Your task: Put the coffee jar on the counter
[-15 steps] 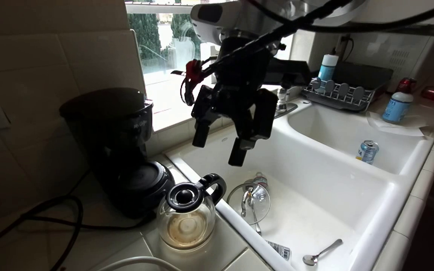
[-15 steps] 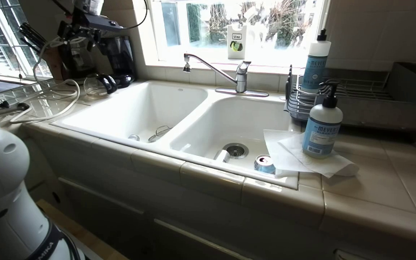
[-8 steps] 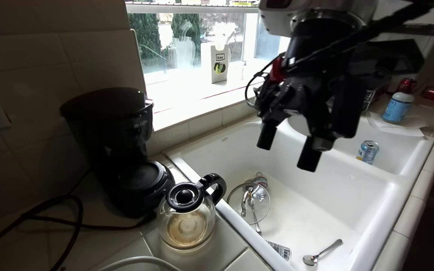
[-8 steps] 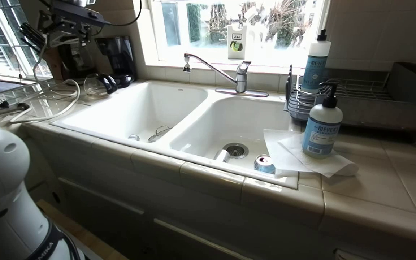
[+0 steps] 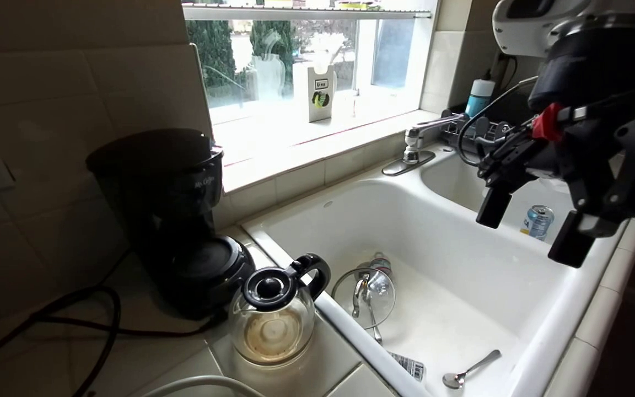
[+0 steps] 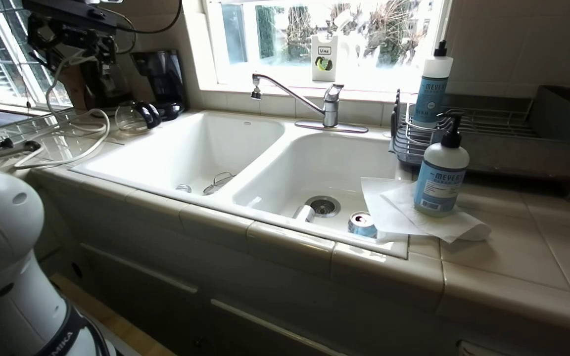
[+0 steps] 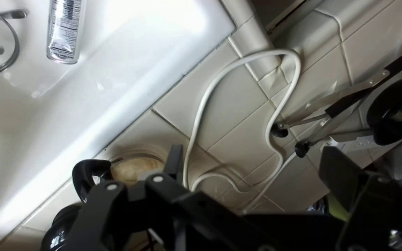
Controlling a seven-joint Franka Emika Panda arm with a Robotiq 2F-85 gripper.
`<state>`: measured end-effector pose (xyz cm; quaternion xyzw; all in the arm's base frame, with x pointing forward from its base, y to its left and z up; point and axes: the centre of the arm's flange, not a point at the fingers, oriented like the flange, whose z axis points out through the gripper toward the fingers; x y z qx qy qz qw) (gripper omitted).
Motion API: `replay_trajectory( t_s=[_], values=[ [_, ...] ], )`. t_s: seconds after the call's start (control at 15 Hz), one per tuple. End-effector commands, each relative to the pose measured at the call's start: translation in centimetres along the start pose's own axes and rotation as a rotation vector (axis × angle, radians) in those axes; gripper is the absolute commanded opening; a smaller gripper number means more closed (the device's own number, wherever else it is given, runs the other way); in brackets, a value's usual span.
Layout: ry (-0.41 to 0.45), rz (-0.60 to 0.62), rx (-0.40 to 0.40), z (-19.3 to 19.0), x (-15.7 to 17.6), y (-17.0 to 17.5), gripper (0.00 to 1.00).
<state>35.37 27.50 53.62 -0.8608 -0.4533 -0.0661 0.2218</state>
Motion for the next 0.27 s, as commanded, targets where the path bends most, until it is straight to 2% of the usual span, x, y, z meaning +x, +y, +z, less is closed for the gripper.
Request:
replay_trajectory(
  t_s=[0.0, 0.2],
  values=[
    [-0.002, 0.000, 0.004, 0.14, 0.18, 0.13, 1.00],
    [-0.013, 0.009, 0.016, 0.78, 0.43, 0.76, 1.00]
  ],
)
